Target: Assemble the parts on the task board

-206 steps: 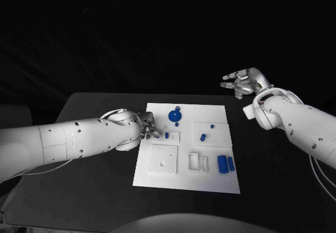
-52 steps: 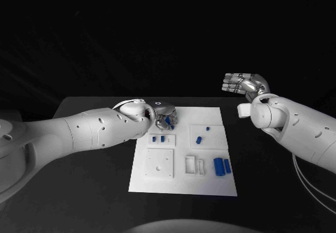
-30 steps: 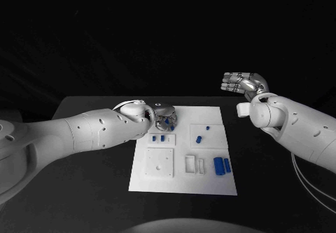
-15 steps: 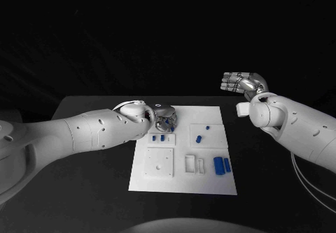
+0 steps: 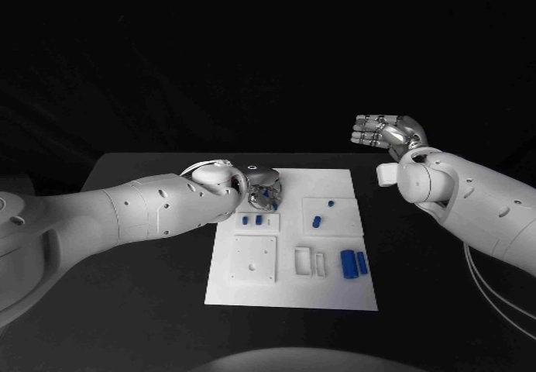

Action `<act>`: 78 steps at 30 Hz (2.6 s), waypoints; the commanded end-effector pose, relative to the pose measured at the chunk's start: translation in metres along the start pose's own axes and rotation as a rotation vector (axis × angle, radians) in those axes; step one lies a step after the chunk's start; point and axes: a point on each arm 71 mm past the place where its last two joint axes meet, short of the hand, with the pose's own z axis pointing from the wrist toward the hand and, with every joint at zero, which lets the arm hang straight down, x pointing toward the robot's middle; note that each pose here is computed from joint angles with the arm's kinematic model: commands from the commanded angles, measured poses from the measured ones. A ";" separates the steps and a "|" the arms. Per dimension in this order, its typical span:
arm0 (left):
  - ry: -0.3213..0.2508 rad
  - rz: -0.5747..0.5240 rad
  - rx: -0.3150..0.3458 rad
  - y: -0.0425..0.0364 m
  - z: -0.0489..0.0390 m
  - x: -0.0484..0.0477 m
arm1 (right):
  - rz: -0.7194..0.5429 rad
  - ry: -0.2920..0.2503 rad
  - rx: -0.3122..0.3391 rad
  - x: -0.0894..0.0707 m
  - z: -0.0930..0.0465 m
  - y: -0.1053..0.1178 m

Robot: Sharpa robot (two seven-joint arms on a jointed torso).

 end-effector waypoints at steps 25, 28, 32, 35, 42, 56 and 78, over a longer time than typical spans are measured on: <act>-0.097 -0.126 0.005 0.0045 -0.0113 -0.0014 | -0.039 0.050 -0.036 0.004 0.000 0.003; -0.109 -0.167 -0.004 0.0077 -0.0151 -0.0038 | -0.042 0.050 -0.037 0.004 0.000 0.003; -0.116 -0.230 -0.016 0.0115 -0.0198 -0.0099 | -0.044 0.051 -0.037 0.003 0.000 0.003; -0.114 -0.289 -0.027 0.0149 -0.0241 -0.0139 | -0.046 0.051 -0.037 0.003 -0.001 0.003; -0.103 -0.350 -0.052 0.0270 -0.0399 -0.0223 | -0.054 0.048 -0.036 0.000 -0.001 0.003; -0.071 -0.202 -0.064 0.0389 -0.0573 -0.0164 | -0.064 0.047 -0.033 -0.003 -0.001 0.001; -0.054 -0.123 -0.055 0.0400 -0.0537 -0.0050 | -0.064 0.055 -0.036 0.000 -0.002 0.001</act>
